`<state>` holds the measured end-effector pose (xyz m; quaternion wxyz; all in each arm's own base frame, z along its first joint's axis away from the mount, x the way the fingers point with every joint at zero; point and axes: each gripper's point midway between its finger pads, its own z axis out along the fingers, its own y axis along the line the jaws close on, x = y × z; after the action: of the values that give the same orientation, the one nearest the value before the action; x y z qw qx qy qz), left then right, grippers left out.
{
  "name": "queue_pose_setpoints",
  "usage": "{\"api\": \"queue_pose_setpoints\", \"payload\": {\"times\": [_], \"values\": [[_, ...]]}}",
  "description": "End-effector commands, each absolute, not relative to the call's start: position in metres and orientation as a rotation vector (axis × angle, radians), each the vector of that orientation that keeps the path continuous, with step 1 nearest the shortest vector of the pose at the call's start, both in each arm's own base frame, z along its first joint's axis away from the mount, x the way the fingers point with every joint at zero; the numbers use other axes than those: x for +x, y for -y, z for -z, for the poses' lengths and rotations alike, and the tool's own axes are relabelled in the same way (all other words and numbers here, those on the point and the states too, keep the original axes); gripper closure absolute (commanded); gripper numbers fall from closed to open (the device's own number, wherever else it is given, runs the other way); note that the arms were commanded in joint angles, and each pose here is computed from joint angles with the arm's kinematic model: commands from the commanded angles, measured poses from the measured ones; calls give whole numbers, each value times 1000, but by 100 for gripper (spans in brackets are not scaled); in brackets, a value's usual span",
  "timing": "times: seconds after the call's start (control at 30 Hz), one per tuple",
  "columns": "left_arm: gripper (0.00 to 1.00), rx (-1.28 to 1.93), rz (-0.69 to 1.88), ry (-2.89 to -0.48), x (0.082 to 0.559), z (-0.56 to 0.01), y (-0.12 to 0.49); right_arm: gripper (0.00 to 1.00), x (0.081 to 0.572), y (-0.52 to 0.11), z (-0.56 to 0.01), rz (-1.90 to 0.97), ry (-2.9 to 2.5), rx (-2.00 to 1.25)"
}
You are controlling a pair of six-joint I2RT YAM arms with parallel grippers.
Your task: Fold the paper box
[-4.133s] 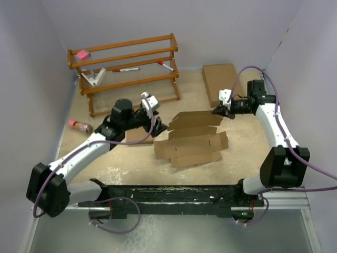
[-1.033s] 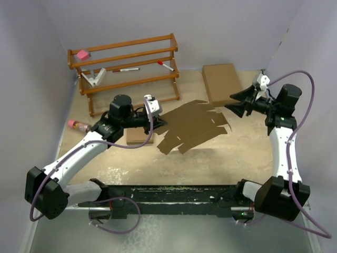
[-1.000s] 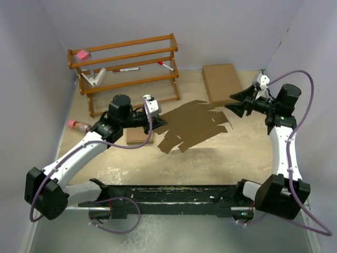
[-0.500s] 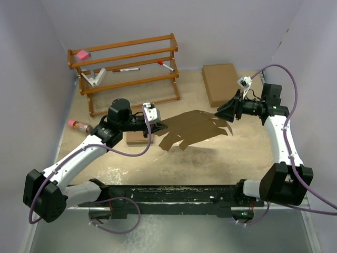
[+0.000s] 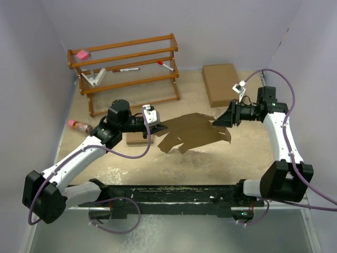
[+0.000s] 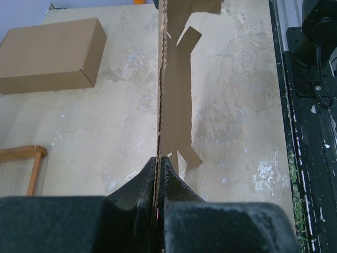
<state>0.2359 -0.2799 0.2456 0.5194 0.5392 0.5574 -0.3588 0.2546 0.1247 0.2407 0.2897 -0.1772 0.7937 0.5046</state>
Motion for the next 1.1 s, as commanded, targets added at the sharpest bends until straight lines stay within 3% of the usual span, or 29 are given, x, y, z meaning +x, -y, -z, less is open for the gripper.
{"api": "queue_pose_setpoints", "payload": {"times": [0.0,0.03,0.1,0.23,0.37,0.6,0.8,1.07], "values": [[96,1315,855,-1222,230,-265,281,44,262,-124,-250,-1275,-2065,-528],[96,1315,855,-1221,229,-266,281,44,265,-123,-251,-1259,-2063,-533],[96,1315,853,-1220,229,-266,280,24,298,-105,-243,-678,-1519,-1267],[96,1308,853,-1224,229,-268,280,7,307,-96,-256,-511,-1465,-1333],[96,1303,860,-1220,228,-272,279,0,298,-99,-267,-470,-1388,-1409],[96,1324,881,-1191,221,-273,280,2,287,-121,-262,-520,-1249,-1544],[96,1326,865,-1188,222,-273,278,24,282,-133,-263,-596,-1226,-1585],[96,1332,868,-1177,222,-273,277,33,275,-146,-267,-670,-1185,-1579]]}}
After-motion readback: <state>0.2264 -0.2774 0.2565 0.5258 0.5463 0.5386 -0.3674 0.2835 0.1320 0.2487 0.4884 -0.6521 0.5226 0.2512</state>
